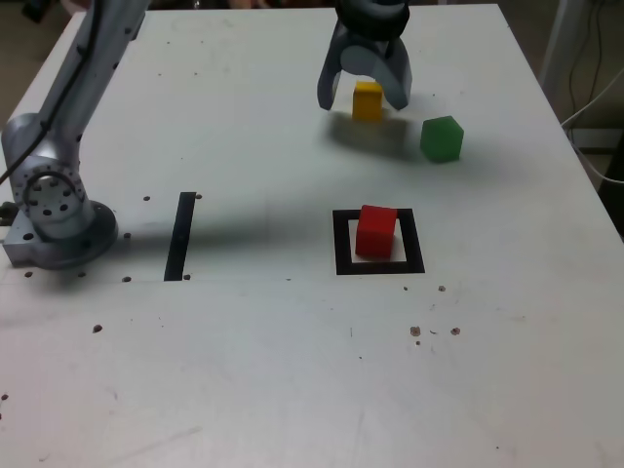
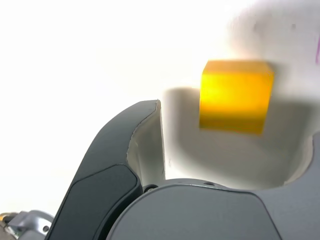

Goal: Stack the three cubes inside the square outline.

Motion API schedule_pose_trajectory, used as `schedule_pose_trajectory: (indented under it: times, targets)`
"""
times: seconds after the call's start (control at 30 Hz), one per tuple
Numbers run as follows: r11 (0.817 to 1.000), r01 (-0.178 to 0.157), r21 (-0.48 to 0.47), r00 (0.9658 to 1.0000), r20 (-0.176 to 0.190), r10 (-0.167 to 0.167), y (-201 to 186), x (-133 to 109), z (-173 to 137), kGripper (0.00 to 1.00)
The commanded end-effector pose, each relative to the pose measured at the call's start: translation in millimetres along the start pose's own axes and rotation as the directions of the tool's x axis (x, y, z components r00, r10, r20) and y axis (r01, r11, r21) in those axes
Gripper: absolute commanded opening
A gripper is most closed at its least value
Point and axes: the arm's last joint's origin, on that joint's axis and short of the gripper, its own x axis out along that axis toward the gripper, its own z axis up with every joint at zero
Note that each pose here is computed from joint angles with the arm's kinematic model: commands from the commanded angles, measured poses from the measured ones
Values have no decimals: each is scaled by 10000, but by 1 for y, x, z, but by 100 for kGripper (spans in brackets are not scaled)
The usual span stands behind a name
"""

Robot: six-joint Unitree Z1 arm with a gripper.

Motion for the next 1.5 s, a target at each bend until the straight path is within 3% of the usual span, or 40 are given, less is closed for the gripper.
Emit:
schedule_pose_trajectory:
  times: [0.0, 0.3, 0.53, 0.77, 1.0, 1.23, 1.47]
  targets:
    - [9999, -61, -102, 9999, 80, 62, 8, 3, 1, 94]
    - [9998, -135, -130, 9999, 15, 136, 15, 6, 2, 84]
    - [9997, -212, -156, 9997, 88, 214, 15, 4, 3, 66]
    - [9998, -144, -150, 9999, 36, 144, 14, 7, 3, 55]
    - [10000, 75, 58, 9990, 439, -78, 13, 13, 8, 40]
    - [10000, 80, 32, 9982, 586, -82, 13, 11, 7, 29]
    - [10000, 65, -40, 9985, 548, -63, 12, 6, 2, 26]
